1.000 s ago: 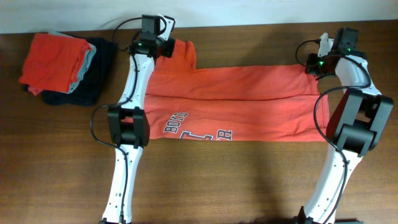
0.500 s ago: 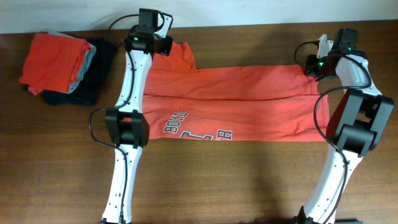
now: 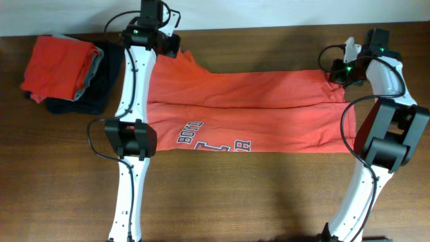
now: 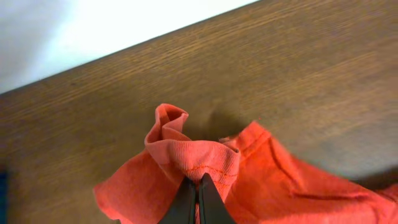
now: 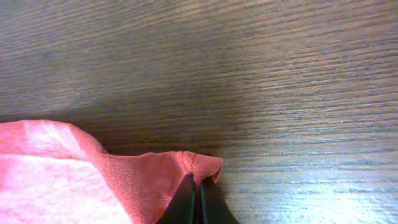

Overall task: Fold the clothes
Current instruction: 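Lift the top edge and fold it down toward the bottom with both grippers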

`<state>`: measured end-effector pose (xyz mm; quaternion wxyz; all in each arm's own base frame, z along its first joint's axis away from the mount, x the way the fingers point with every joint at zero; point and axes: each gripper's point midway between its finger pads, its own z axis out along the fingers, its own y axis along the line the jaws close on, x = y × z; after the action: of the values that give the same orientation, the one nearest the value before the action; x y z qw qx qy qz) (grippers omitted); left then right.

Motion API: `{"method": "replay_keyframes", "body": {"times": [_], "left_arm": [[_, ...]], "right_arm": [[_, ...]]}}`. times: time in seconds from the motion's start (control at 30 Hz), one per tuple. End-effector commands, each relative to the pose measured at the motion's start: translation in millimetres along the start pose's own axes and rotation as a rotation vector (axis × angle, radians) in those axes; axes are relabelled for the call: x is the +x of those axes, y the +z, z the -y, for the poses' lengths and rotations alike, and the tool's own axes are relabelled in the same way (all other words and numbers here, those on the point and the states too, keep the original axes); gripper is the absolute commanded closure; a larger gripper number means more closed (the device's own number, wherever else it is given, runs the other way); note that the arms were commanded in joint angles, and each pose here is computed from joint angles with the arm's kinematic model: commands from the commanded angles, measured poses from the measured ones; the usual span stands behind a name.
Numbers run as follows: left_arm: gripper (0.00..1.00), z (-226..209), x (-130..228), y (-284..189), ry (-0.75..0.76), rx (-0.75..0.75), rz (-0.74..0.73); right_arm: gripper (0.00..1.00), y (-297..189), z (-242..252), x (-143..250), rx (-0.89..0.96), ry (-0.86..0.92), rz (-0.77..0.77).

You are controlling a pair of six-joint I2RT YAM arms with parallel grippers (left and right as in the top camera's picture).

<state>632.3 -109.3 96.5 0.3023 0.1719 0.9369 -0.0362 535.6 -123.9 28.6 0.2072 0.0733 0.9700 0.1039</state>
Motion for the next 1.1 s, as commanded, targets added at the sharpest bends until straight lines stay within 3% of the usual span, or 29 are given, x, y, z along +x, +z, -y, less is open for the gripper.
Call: {"method": "replay_keyframes", "body": {"times": [0.0, 0.4, 0.73, 1.07], "left_arm": [[0.99, -4.5, -25.2, -45.8, 0.010, -0.016, 0.067], [0.99, 6.6, 19.8, -59.7, -0.034, 0.024, -0.125], [0.99, 19.2, 16.6, -103.5, -0.066, 0.077, -0.129], [0.99, 30.1, 47.7, -114.5, -0.104, 0.119, -0.262]], "right_arm": [[0.96, -34.5, -13.6, -22.2, -0.007, -0.042, 0.075], [0.96, -64.3, -23.3, -18.8, -0.008, -0.067, 0.063], [0.96, -72.7, -31.7, -6.3, -0.040, -0.058, 0.017], [0.96, -94.7, -44.3, 8.6, -0.073, -0.086, -0.031]]}}
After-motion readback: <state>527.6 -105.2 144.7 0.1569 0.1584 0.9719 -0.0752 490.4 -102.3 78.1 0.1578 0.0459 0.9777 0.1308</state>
